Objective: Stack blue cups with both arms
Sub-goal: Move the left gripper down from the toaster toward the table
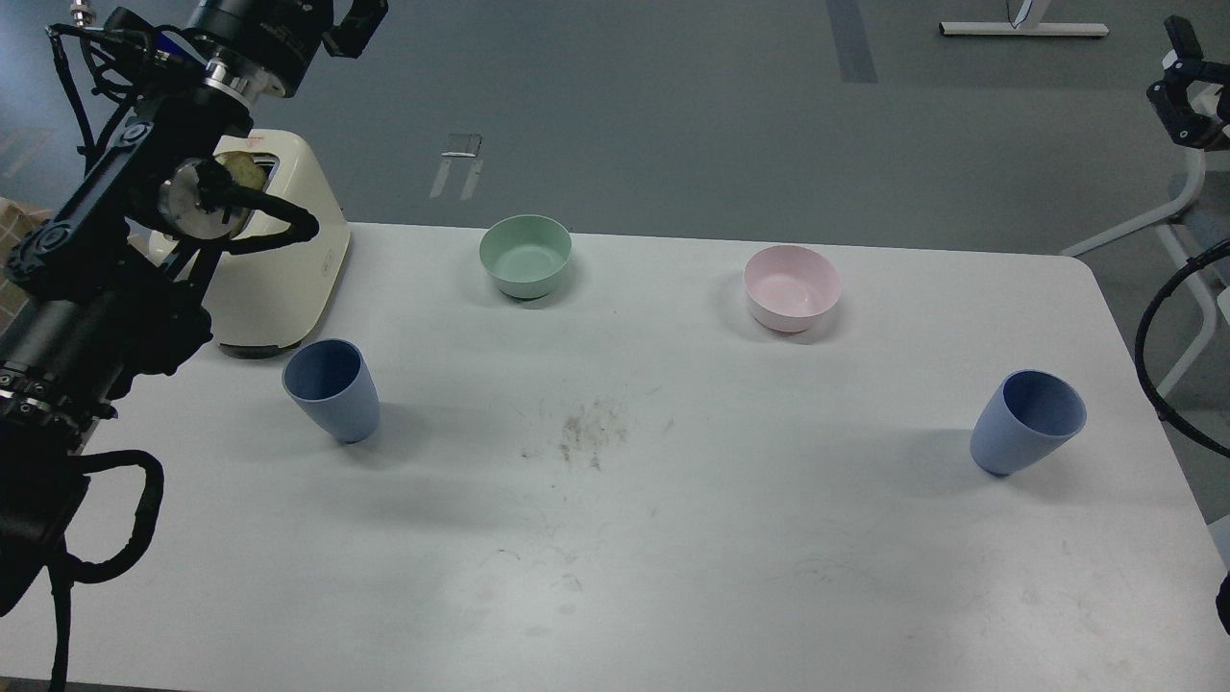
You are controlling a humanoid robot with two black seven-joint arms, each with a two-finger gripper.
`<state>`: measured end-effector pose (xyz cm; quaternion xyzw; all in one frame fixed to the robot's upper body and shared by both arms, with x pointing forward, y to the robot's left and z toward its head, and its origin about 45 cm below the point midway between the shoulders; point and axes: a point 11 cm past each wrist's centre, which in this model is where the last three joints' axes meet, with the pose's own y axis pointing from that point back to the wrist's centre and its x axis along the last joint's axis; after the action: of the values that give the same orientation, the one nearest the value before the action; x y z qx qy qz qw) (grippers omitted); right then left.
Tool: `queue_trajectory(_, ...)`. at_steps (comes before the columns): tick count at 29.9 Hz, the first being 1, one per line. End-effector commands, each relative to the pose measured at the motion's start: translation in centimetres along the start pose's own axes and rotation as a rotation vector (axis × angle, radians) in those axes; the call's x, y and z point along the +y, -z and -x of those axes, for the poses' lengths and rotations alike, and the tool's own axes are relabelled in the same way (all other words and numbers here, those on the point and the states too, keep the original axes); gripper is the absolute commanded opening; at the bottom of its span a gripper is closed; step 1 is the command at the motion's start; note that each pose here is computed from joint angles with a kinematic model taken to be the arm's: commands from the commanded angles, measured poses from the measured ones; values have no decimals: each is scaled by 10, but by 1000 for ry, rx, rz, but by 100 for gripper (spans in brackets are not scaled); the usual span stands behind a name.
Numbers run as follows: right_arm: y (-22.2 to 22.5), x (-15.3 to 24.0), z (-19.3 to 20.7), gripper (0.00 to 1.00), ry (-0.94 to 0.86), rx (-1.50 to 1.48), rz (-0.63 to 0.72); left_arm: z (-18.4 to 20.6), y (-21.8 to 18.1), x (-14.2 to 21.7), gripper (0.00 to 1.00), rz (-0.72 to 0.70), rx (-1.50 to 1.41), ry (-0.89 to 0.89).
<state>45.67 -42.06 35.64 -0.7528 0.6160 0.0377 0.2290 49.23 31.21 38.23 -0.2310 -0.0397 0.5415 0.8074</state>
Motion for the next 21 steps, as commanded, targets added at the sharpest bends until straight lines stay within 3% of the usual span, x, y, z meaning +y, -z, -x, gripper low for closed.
queue_trajectory(1,-2,1,-2,100,-4,2,8,2,1,0,98,-4,-3,6)
queue_trajectory(13,-12,3,-2,100,-3,3,41,-14,-3,5,98,-12,-30,-31)
queue_trajectory(21,-12,6,-5,100,-12,-26,25,-12,-6,24,97,-27,-75,44)
